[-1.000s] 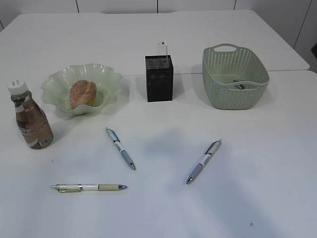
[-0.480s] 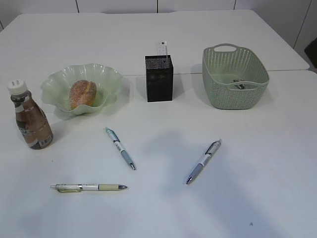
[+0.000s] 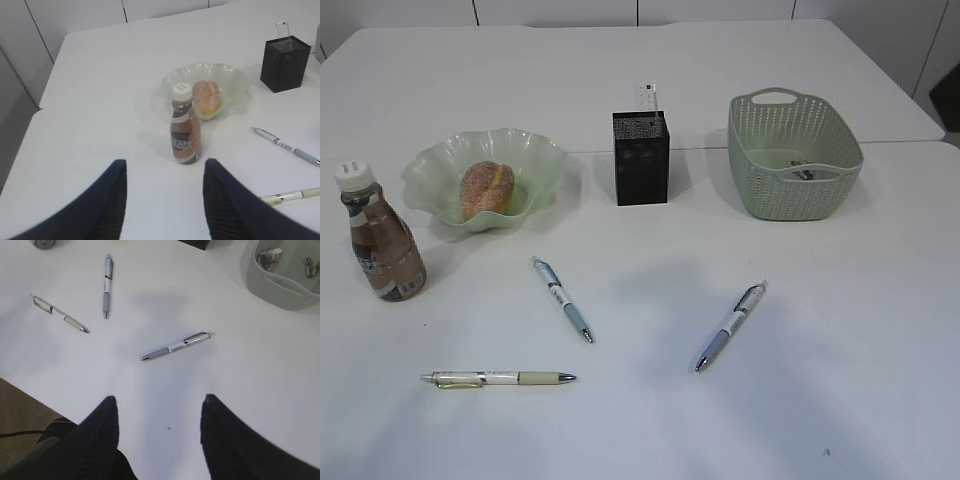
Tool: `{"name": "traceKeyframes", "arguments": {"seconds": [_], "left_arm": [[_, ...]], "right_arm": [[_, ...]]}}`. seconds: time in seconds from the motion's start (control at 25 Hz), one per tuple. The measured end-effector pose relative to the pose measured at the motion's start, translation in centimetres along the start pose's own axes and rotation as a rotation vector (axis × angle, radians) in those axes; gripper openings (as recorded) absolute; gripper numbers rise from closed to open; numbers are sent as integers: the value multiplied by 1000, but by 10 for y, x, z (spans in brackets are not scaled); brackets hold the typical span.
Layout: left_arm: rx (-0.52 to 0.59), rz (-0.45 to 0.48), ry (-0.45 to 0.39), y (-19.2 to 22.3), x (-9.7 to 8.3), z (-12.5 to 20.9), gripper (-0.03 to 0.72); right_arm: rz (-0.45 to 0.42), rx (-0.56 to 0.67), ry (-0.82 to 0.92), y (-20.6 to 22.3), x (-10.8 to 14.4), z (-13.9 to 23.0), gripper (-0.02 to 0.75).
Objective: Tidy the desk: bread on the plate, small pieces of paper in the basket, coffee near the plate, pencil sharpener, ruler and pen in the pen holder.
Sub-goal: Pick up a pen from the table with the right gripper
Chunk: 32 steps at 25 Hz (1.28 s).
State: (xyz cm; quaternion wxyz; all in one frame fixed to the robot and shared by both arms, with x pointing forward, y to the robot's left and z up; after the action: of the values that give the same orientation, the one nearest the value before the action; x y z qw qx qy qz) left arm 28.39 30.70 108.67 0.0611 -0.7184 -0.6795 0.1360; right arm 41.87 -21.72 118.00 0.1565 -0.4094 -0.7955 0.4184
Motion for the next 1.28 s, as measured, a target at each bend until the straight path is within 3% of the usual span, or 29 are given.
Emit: {"name": "traceKeyframes", "arguments": {"seconds": [0.24, 0.52, 0.8, 1.0, 1.28], "left_arm": [[14, 12, -15, 0, -1, 2, 348], [18, 33, -37, 0, -4, 2, 352], [14, 56, -58, 0, -6, 1, 423], [19, 70, -73, 0, -8, 2, 434], [34, 77, -83, 0, -9, 4, 434]], "right_arm": [[-4, 18, 116, 6, -1, -2, 474], [-15, 73, 250, 25, -5, -6, 479], [-18, 140, 413, 47, -8, -10, 479], [-11, 222, 572, 74, -12, -12, 479], [-9, 316, 603, 108, -16, -13, 480]]}}
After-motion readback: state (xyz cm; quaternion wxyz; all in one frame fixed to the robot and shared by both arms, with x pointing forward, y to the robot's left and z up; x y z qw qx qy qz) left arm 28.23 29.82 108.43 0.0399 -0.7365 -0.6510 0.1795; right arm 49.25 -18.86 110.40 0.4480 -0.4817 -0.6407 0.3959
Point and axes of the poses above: a point on each arm's last joint axis where the gripper is mounted, y pointing out along that axis toward the gripper, x along the wrist's bending axis when the last joint is at zero, z = x × y, the point moved 2 cm from there along y, pointing out along that axis toward the gripper, and after that the axes turned 12 degrees about -y, right-handed, at the moved point
